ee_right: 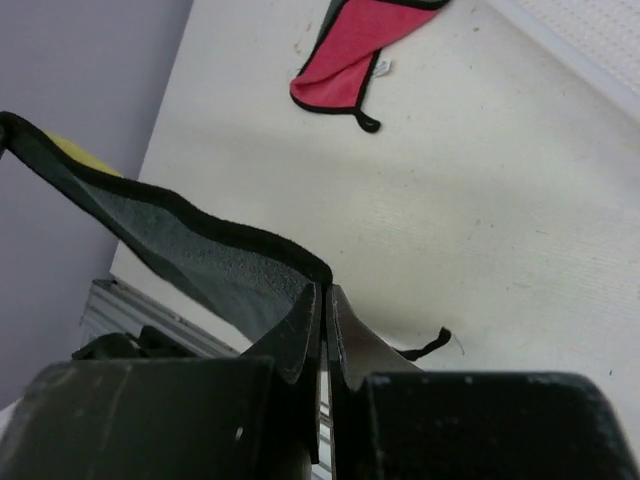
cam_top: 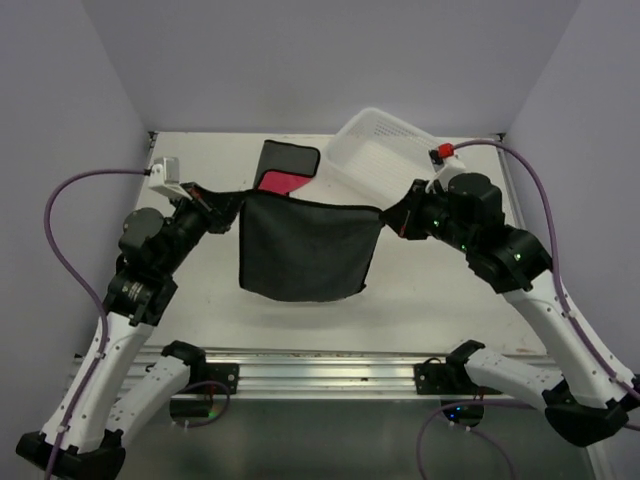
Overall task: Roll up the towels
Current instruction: Flatten the towel
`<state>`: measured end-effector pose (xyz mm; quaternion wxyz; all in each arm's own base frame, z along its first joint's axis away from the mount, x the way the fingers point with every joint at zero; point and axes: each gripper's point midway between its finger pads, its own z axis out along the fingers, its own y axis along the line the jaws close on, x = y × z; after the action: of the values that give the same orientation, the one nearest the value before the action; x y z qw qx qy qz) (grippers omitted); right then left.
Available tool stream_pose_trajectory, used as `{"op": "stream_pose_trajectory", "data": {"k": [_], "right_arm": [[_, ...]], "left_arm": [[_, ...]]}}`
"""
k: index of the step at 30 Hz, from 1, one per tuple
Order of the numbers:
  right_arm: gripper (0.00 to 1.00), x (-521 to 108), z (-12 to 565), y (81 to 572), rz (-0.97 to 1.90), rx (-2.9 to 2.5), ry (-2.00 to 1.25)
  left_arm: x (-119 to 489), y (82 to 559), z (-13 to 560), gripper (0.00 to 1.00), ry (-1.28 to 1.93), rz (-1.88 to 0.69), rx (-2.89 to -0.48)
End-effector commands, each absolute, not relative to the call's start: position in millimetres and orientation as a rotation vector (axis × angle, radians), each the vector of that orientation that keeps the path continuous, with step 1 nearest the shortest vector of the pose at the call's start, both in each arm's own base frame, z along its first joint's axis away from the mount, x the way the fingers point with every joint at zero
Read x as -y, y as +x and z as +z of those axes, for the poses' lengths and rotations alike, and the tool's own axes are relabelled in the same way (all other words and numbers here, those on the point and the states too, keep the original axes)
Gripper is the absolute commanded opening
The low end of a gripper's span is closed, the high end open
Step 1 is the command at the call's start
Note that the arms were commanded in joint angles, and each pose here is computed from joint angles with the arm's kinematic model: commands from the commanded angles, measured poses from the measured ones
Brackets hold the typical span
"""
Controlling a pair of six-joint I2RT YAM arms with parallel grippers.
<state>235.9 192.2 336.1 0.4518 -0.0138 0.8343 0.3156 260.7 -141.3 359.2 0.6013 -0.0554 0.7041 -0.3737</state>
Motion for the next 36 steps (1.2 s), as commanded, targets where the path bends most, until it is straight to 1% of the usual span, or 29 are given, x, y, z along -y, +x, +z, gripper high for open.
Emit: {"op": "stream_pose_trajectory", "data": {"k": [1, 3, 4, 5, 6, 7, 8, 9, 10, 11, 12, 14, 16, 22, 23, 24, 25, 26, 28, 29, 36], "right_arm": [[0.0, -194, 303, 269, 0.647, -2.195, 0.055], [0.0, -191, 290, 297, 0.665, -2.23, 0.132], [0.0, -198, 262, 317, 0.677, -2.314, 0.158], [0.0, -205, 253, 331, 0.729, -2.327, 0.173], [0.0, -200, 242, 350, 0.715, -2.35, 0.21], [0.0, -204, 207, 367, 0.685, -2.435, 0.224], [0.0, -212, 203, 384, 0.717, -2.43, 0.201], [0.0, -214, 193, 395, 0.718, -2.448, 0.198], [0.0, -220, 184, 404, 0.731, -2.456, 0.183], [0.0, -225, 156, 419, 0.721, -2.494, 0.186], [0.0, -227, 157, 430, 0.715, -2.483, 0.185], [0.0, -232, 139, 445, 0.709, -2.494, 0.166], [0.0, -236, 140, 454, 0.722, -2.457, 0.142], [0.0, -230, 152, 450, 0.7, -2.362, 0.056], [0.0, -225, 143, 444, 0.679, -2.373, 0.042], [0.0, -223, 151, 441, 0.676, -2.348, 0.036], [0.0, -222, 151, 440, 0.67, -2.335, 0.017], [0.0, -219, 142, 434, 0.658, -2.354, 0.015], [0.0, -214, 143, 427, 0.643, -2.351, 0.007], [0.0, -209, 135, 422, 0.618, -2.365, 0.003], [0.0, -196, 125, 395, 0.584, -2.38, 0.01]], "left_arm": [[135, 302, 313, 0.0, -0.286, -0.757, -1.794], [136, 323, 299, 0.0, -0.309, -0.713, -1.83], [140, 341, 274, 0.0, -0.324, -0.676, -1.899], [143, 354, 273, 0.0, -0.319, -0.67, -1.893], [145, 365, 264, 0.0, -0.32, -0.66, -1.918], [148, 384, 232, 0.0, -0.334, -0.628, -1.999], [152, 399, 234, 0.0, -0.324, -0.634, -1.988], [156, 414, 204, 0.0, -0.331, -0.624, -2.06], [158, 424, 195, 0.0, -0.33, -0.629, -2.075], [163, 437, 198, 0.0, -0.322, -0.65, -2.06], [163, 447, 175, 0.0, -0.33, -0.656, -2.109], [166, 461, 175, 0.0, -0.323, -0.674, -2.1], [166, 472, 176, 0.0, -0.293, -0.679, -2.068], [157, 468, 182, 0.0, -0.206, -0.614, -2.01], [155, 463, 174, 0.0, -0.197, -0.606, -2.019], [155, 460, 174, 0.0, -0.194, -0.609, -2.016], [153, 453, 164, 0.0, -0.193, -0.606, -2.037], [154, 450, 161, 0.0, -0.181, -0.611, -2.032], [155, 441, 159, 0.0, -0.168, -0.632, -2.026], [153, 433, 146, 0.0, -0.173, -0.627, -2.05], [142, 405, 131, 0.0, -0.18, -0.591, -2.071]]}}
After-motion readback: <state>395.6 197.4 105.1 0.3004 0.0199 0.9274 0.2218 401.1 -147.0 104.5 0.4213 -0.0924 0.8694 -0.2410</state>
